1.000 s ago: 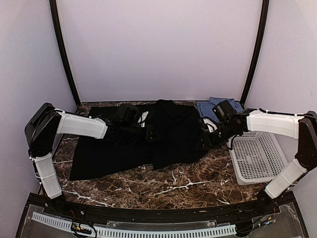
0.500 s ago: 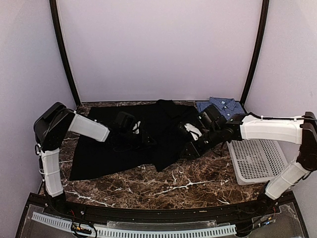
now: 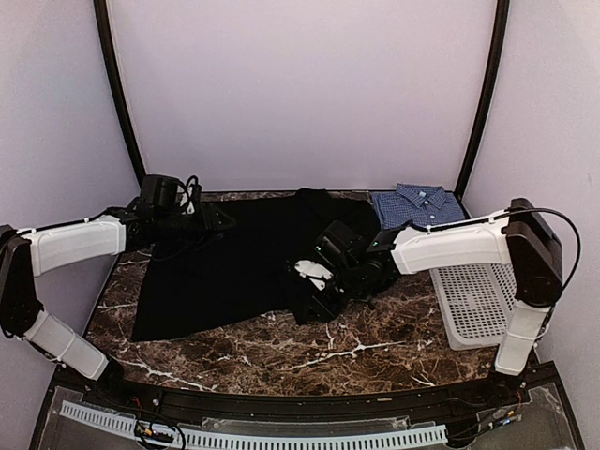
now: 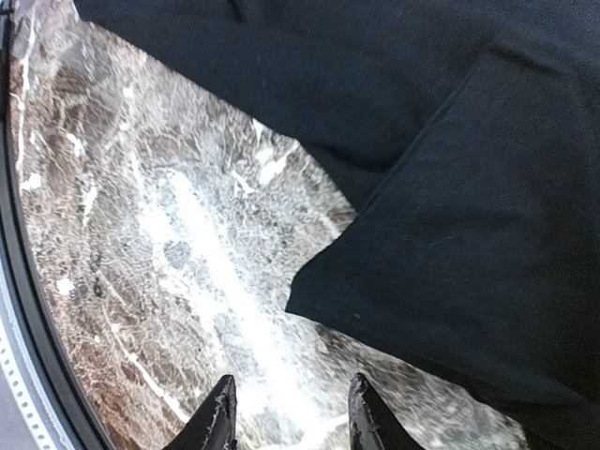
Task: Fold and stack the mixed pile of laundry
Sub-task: Flatten out the crumpled T-shirt at the center of the board.
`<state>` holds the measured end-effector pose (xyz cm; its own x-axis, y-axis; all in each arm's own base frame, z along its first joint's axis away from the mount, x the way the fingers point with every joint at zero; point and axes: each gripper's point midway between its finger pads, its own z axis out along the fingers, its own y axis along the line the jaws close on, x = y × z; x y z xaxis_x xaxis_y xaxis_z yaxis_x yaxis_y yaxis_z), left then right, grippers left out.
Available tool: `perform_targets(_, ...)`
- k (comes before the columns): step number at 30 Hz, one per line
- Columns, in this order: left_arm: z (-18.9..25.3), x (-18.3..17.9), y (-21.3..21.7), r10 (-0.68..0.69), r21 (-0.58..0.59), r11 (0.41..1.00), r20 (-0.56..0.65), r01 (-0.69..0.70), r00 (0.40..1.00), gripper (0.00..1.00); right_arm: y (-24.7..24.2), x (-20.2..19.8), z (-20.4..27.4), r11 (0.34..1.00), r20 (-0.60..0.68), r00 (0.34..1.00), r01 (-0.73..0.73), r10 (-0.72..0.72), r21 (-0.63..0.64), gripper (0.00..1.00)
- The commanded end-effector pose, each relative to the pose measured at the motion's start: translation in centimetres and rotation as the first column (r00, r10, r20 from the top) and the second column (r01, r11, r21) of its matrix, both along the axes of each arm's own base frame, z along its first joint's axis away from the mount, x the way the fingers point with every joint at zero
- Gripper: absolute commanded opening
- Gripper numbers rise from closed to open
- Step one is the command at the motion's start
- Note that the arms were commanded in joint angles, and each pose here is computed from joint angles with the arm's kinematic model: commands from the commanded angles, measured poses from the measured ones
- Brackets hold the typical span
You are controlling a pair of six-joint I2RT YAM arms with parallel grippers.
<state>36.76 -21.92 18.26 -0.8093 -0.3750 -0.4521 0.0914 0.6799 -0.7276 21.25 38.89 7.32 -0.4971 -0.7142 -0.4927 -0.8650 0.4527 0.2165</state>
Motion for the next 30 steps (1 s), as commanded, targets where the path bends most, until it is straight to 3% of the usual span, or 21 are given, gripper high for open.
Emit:
perform_targets(1,-1.8,-2.2,2.2,0.03,0.082,0.996,-0.057,-0.025,0.998,0.55,1.3,0.4,-0.6,1.0,-0.008,1.0,0.021,-0.021,0.0,0.38)
perform_targets(14,-1.3,-3.1,4.2,0.078,0.114,0.991,-0.053,-0.071,0.996,0.55,1.1,0.3,-5.8,0.989,-0.064,0.997,0.033,-0.043,-0.141,0.44)
perform_targets(17,-1.6,-3.8,5.1,0.096,0.133,0.987,-0.065,-0.087,0.993,0.55,-0.3,-0.9,-7.2,0.975,-0.06,0.996,0.047,-0.062,-0.219,0.36)
perform_targets(21,-1.9,-5.3,6.2,0.121,0.162,0.981,-0.09,-0.105,0.989,0.55,-3.1,-1.9,-7.3,0.949,-0.052,0.991,0.106,-0.127,-0.296,0.0)
perform_targets(30,-3.0,-10.6,9.9,0.253,0.236,0.95,-0.194,-0.205,0.948,0.59,-9.1,-3.1,1.5,0.916,0.029,0.936,0.349,-0.351,-0.195,0.0)
